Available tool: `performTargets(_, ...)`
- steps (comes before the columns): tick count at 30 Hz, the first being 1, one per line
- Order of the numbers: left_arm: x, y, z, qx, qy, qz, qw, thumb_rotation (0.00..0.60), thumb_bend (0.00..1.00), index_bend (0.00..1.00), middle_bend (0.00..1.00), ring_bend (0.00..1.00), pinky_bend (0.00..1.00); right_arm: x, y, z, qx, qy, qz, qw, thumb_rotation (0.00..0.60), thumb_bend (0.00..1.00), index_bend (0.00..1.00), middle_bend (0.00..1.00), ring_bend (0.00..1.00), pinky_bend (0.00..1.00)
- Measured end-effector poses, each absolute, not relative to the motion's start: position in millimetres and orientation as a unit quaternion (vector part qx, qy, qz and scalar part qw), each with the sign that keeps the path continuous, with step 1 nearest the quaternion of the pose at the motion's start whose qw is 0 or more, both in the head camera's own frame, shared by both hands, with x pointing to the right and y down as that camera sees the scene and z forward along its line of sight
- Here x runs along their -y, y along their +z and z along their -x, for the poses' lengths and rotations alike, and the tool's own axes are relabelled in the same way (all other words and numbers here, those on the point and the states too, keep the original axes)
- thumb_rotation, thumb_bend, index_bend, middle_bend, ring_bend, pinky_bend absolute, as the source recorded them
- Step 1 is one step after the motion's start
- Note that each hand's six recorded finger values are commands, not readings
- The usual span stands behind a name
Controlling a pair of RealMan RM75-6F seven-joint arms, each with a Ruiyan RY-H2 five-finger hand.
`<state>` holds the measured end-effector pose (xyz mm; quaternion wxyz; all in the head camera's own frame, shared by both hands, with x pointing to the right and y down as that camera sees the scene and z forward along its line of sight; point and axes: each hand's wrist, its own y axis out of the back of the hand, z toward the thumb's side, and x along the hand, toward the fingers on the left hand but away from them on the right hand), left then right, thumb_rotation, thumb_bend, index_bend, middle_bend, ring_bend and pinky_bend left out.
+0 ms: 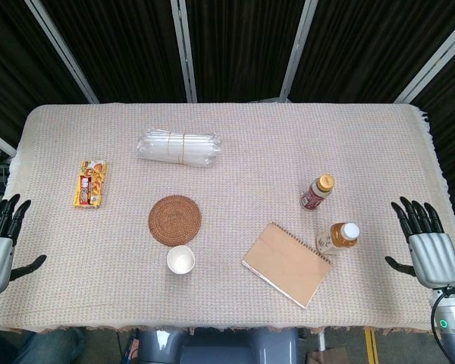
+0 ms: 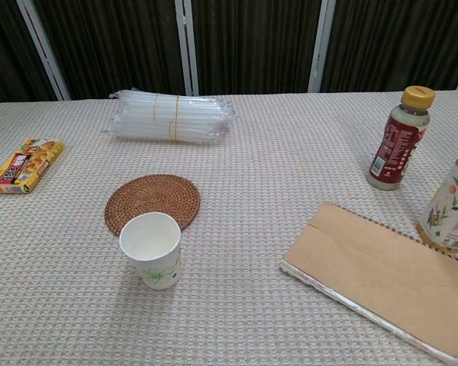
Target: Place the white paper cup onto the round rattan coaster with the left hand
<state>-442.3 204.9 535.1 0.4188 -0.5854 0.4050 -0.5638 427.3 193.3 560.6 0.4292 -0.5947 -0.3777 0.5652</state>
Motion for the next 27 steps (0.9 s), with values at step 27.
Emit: performTargets(27,-187.7,615.3,284.4,-0.158,-0.402,0.764,0.479,0.600,0.00,0.12,0.00,0.00,0.10,-187.4,571.6,-429.1,0.371,0.594,0.584,0.410,0.600,0.00,0.00,0.00,0.00,0.00)
